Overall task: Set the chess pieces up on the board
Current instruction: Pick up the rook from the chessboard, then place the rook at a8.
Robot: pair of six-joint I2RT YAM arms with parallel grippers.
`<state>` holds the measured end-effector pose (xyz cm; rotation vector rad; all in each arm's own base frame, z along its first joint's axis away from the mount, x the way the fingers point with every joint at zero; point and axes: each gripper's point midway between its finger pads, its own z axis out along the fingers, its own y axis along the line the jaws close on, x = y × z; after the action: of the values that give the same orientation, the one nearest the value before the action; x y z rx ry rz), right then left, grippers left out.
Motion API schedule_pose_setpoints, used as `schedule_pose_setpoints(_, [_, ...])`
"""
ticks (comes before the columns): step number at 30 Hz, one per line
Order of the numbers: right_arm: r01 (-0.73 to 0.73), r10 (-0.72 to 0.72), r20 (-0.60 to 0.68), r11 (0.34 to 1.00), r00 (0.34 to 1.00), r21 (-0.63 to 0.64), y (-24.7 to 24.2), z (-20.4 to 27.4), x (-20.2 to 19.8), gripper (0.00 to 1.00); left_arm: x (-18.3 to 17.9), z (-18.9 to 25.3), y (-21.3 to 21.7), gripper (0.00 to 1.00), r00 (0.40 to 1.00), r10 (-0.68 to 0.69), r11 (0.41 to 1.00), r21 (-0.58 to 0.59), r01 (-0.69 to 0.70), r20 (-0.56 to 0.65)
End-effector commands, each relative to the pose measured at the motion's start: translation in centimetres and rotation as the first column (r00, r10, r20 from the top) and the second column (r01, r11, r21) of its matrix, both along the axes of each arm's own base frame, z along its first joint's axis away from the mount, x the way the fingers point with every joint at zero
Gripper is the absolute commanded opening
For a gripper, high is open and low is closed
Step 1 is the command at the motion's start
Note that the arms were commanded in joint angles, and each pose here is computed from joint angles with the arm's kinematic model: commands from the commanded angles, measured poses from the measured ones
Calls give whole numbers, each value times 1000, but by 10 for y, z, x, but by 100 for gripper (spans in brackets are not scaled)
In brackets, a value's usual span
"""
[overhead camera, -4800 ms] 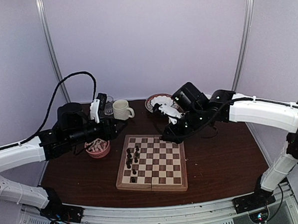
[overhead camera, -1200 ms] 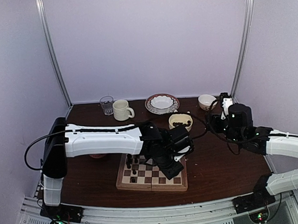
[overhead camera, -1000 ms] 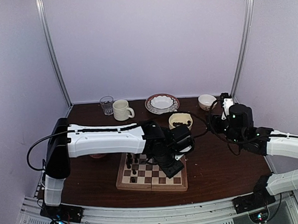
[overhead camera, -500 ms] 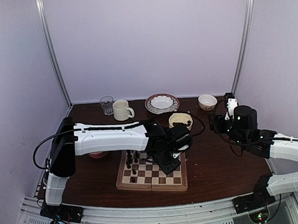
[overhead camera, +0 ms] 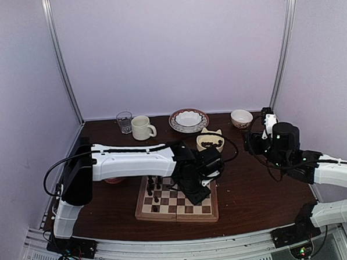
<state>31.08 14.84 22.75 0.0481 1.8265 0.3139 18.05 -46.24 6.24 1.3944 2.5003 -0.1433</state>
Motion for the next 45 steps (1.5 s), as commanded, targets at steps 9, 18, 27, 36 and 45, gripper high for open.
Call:
schedule_pose_setpoints(9, [5,-5,2,1000,1000,13,-1,1,1,65,5,4,-9,20,1000,-2,1000,-27,1,-8])
schedule_pose_setpoints(18, [-2,2,1,1000,1000,12,1,1,1,65,10,18,-3,5,1000,7,1000,-29,-6,24])
schedule_pose_setpoints(27, [-9,9,1,1000,1000,14,2,1,1,65,29,56,30,5,996,77,994,-78,-73,43])
schedule_pose_setpoints(36, [-24,24,2,999,1000,27,4,2,0,65,19,84,103,5,984,171,979,-118,-166,38])
schedule_pose_setpoints(45, [-35,36,-9,999,999,26,8,-2,1,65,-6,77,172,6,964,263,961,-94,-258,37])
